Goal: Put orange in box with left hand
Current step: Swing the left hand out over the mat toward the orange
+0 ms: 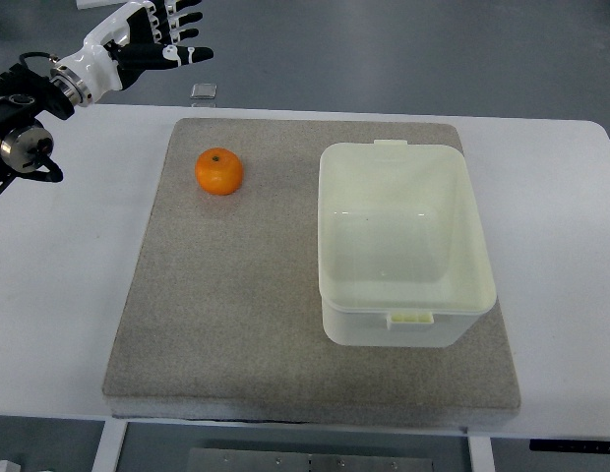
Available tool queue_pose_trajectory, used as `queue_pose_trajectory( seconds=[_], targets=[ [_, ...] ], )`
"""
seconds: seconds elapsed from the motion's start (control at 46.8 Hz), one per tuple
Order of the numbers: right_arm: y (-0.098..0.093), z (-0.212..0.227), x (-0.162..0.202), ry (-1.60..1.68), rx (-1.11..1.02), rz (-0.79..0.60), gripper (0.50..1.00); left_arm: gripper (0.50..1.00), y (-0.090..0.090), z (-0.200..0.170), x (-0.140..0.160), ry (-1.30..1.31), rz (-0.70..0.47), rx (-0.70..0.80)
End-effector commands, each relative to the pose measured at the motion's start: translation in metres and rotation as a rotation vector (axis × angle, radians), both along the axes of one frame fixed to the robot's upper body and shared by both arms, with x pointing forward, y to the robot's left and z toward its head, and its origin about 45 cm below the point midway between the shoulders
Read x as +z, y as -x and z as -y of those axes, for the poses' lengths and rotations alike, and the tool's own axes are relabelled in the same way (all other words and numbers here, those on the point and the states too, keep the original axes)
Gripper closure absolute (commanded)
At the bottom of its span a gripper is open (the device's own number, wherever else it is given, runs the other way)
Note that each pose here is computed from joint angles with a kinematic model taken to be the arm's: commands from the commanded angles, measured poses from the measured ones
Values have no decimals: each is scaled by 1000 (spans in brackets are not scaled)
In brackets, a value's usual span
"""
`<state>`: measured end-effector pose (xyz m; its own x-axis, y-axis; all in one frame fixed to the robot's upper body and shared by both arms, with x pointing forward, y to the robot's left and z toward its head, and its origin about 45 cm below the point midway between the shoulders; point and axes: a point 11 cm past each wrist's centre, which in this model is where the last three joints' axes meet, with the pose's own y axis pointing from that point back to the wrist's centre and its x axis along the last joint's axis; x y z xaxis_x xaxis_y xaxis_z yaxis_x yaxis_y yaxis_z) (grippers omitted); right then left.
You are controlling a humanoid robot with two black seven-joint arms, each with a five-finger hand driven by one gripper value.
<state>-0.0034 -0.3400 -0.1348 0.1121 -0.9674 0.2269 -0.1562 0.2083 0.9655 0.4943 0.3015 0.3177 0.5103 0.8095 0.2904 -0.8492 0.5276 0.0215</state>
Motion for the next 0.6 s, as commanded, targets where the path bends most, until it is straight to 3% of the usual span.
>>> queue_pose_trajectory(
  seconds=[0.0, 0.107, 0.214, 0.428, 0.577],
  targets=[
    [0, 0, 0, 0, 0, -1, 568, 512, 8, 3, -7, -156, 2, -80],
    [0, 0, 0, 0, 0, -1, 568, 519, 13, 5, -17, -317, 8, -146],
    [0, 0, 0, 0, 0, -1, 568, 561, 16, 10, -22, -403, 11, -194],
    [0, 0, 0, 0, 0, -1, 568, 564, 23, 5, -40, -494, -34, -233],
    [0, 0, 0, 0, 0, -1, 568, 583, 22, 3, -39, -636, 10, -274]
  ],
)
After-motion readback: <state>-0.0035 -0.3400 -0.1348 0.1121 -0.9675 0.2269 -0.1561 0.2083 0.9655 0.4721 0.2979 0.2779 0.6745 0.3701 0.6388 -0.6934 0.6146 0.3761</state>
